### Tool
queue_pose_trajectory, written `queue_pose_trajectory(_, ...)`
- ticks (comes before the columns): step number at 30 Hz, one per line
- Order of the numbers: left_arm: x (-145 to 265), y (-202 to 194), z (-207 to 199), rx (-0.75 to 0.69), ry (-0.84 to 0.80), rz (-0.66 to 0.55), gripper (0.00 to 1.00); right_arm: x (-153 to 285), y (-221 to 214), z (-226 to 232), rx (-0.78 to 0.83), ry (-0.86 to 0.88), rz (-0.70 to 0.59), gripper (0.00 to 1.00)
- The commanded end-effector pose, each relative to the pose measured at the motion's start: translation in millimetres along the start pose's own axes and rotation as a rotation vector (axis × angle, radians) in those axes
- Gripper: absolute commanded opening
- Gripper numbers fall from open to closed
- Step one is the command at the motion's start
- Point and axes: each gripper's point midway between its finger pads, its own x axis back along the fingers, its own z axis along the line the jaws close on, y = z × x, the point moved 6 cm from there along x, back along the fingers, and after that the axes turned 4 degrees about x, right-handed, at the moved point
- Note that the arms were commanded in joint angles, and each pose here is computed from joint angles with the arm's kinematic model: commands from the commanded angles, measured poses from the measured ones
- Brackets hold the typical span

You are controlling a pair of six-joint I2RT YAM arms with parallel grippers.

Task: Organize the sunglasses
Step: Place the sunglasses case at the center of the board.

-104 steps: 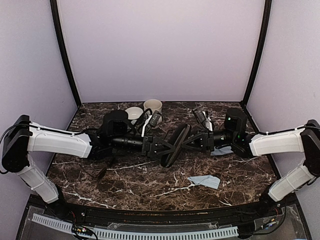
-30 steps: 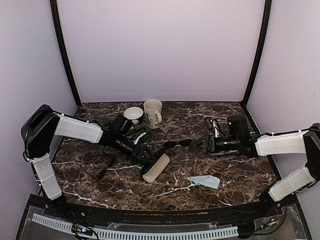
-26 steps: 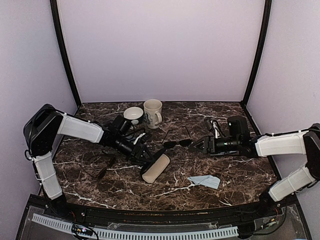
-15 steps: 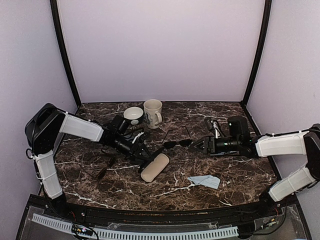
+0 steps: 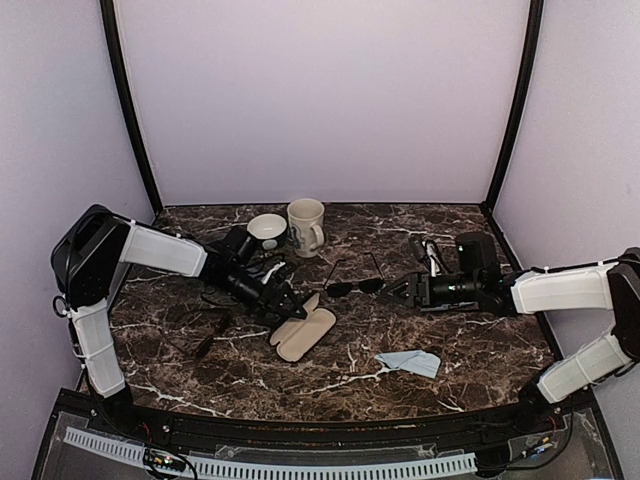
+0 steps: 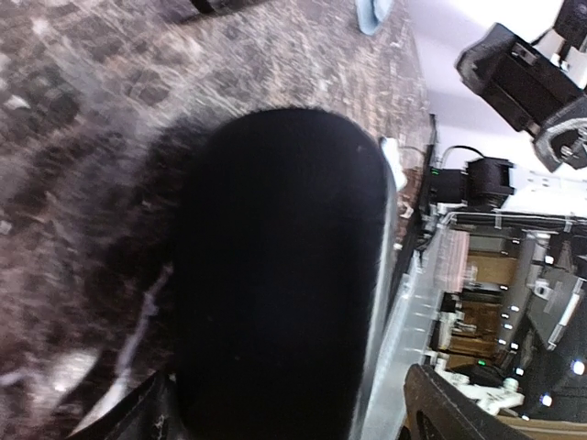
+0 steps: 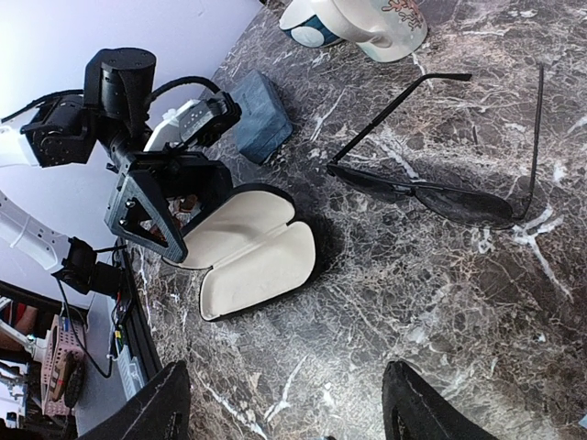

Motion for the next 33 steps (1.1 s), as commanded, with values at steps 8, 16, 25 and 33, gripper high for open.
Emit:
queue_pose_trajectory(8,17,5,2,-0.083,0.288,-0.004,0.88,-1,4,-1,0.004,0.003,-0.025,0.72)
queue_pose_trajectory(16,15,5,-5,-0.159,0.432,0.009,0.81,-3,5,0,0.003,0.004,-0.018,0.71)
queue_pose_trajectory(25,17,9,-11,-0.259,0.590,0.006,0.75,2,-3,-13,0.037,-0.224,0.093,0.71)
queue_pose_trajectory(33,25,22,-22,-0.355,0.796,-0.096,0.83,22,-23,-19,0.023,-0.429,0.149,0.68)
